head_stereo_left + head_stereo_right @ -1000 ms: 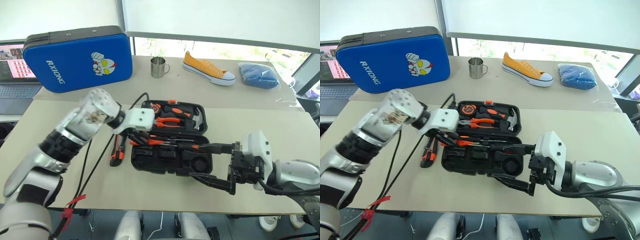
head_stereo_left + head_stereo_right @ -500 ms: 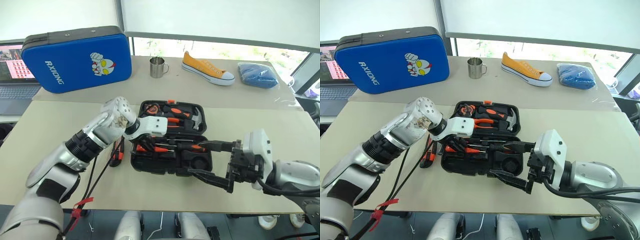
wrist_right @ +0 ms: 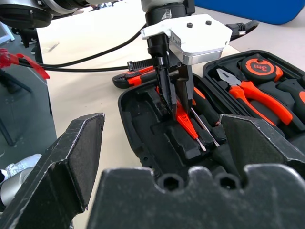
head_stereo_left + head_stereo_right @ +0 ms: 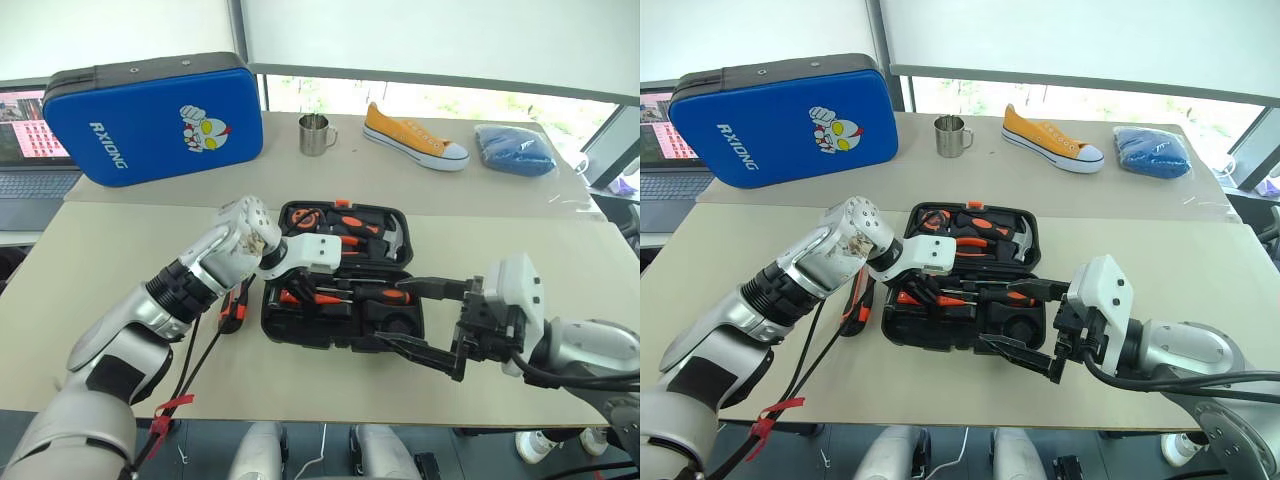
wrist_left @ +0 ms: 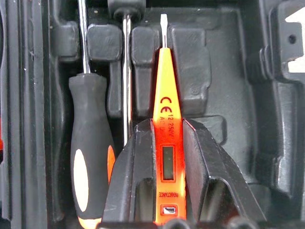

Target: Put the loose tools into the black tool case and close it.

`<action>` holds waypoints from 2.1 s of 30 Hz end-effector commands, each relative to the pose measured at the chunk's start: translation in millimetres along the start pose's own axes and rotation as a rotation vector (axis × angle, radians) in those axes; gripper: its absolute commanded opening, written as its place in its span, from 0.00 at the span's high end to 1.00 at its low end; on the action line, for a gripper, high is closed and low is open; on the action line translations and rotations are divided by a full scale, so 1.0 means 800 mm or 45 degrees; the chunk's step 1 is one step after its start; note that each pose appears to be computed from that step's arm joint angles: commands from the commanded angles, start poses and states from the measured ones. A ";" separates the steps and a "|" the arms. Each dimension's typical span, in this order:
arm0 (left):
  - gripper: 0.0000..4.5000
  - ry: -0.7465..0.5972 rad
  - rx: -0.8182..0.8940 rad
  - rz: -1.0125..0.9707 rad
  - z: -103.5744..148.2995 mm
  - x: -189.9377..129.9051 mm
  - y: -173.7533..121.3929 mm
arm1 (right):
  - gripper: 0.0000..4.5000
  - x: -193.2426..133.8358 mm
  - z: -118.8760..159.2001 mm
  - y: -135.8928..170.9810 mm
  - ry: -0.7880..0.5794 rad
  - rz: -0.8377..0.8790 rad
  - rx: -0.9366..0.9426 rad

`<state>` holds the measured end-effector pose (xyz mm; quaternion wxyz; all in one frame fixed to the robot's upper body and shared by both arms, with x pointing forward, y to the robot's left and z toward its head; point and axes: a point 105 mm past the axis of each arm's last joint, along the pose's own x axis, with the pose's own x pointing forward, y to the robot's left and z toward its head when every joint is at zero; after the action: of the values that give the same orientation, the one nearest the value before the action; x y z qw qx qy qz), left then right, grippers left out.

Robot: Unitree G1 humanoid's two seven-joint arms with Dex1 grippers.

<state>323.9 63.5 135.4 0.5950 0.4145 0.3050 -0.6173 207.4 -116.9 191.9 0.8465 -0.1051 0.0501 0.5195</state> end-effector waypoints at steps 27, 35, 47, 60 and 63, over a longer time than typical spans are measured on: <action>0.43 -0.755 0.051 0.163 0.028 -0.100 -0.002 | 0.00 -0.005 -0.003 -0.005 0.012 0.001 -0.004; 0.99 -0.945 -0.080 0.229 -0.004 -0.060 -0.001 | 0.00 -0.009 -0.005 -0.011 0.026 -0.010 -0.002; 0.99 -0.842 -0.042 0.260 -0.037 -0.015 -0.008 | 0.00 -0.007 -0.002 -0.011 0.014 -0.006 0.013; 0.99 -0.787 0.012 0.271 -0.047 0.010 -0.007 | 0.00 -0.011 0.004 -0.017 0.003 -0.004 0.033; 0.99 -0.738 0.048 0.268 -0.057 0.022 -0.010 | 0.00 -0.010 0.005 -0.017 0.000 -0.001 0.035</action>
<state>324.2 93.8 109.6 0.7174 0.2429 0.0530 -0.6507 216.1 -127.5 190.1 0.8463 -0.0839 0.0723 0.5210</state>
